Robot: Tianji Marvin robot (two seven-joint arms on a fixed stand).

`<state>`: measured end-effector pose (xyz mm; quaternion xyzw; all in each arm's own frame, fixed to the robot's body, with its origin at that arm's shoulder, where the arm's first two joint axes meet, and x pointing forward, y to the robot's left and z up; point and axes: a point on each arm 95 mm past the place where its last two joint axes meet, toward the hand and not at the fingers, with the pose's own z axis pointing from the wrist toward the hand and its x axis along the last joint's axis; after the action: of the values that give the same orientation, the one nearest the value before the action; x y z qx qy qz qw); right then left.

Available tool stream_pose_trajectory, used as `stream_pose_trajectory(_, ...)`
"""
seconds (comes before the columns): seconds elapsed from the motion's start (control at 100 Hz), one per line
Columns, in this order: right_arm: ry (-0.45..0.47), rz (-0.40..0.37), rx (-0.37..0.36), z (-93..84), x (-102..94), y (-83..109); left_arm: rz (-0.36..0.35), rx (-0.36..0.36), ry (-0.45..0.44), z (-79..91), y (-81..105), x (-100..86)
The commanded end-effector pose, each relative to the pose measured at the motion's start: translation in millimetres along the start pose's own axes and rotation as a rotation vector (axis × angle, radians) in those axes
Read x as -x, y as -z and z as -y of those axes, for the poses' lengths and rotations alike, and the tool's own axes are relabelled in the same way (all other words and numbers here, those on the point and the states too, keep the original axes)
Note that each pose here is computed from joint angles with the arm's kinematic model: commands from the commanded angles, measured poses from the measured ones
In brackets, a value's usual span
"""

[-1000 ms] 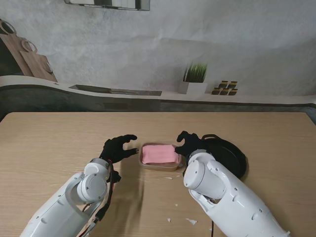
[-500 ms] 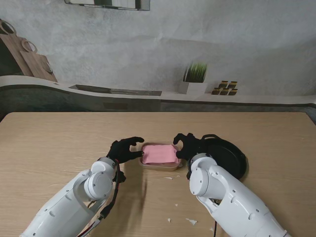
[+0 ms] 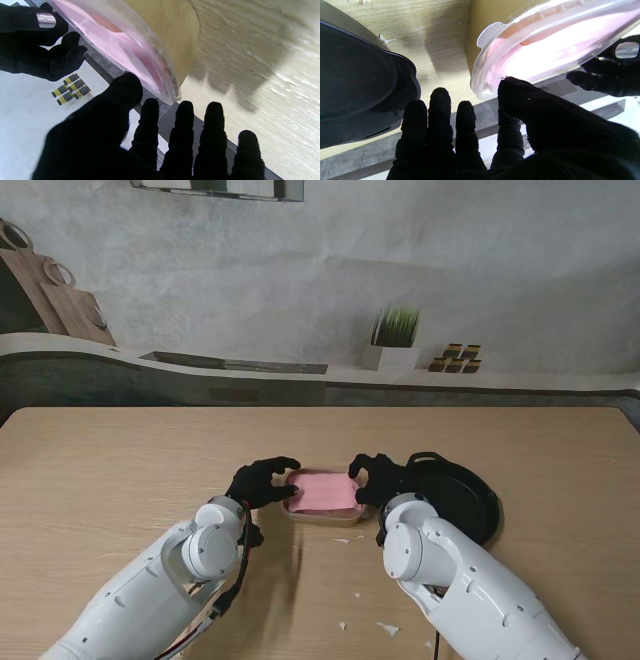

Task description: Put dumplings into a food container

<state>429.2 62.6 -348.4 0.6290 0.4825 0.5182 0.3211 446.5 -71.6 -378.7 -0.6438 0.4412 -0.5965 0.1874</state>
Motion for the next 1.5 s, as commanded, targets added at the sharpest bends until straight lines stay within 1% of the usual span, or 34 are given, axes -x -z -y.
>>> stream_pose_trajectory(0.0, 0.024, -0.014, -0.029, 8.5, -3.4, 2.0, -0.012, 0.011, -0.006, -0.2, -3.9, -4.5)
stream_pose_trajectory(0.27, 0.136, 0.006, -0.013, 16.9, -2.7, 0.2, -0.021, 0.004, -0.055, -0.4, -7.5, -2.1)
stream_pose_trajectory(0.52, 0.167, 0.015, -0.014, 23.1, -0.8, 0.5, -0.045, 0.016, -0.136, -1.8, -10.9, 1.4)
stream_pose_trajectory(0.58, 0.160, 0.014, -0.018, 24.1, -0.9, 1.7, -0.050, 0.019, -0.146, -2.7, -12.3, 1.9)
stream_pose_trajectory(0.69, 0.139, 0.002, 0.000, 24.2, -1.3, 4.0, -0.059, 0.023, -0.163, -3.9, -14.5, 3.0)
stream_pose_trajectory(0.85, 0.112, -0.008, -0.002, 23.3, -1.7, 8.5, -0.068, 0.010, -0.161, -4.2, -16.3, 2.7)
stream_pose_trajectory(1.05, 0.054, -0.022, -0.032, 26.0, -4.2, 12.8, -0.075, 0.004, -0.140, -3.2, -18.1, 0.2)
stream_pose_trajectory(1.21, 0.044, -0.036, -0.044, 26.8, -6.1, 17.0, -0.079, 0.007, -0.139, -2.5, -18.8, -0.3)
stream_pose_trajectory(1.49, -0.018, -0.046, -0.074, 24.7, -7.8, 22.5, -0.073, 0.012, -0.138, -4.0, -18.6, 2.2)
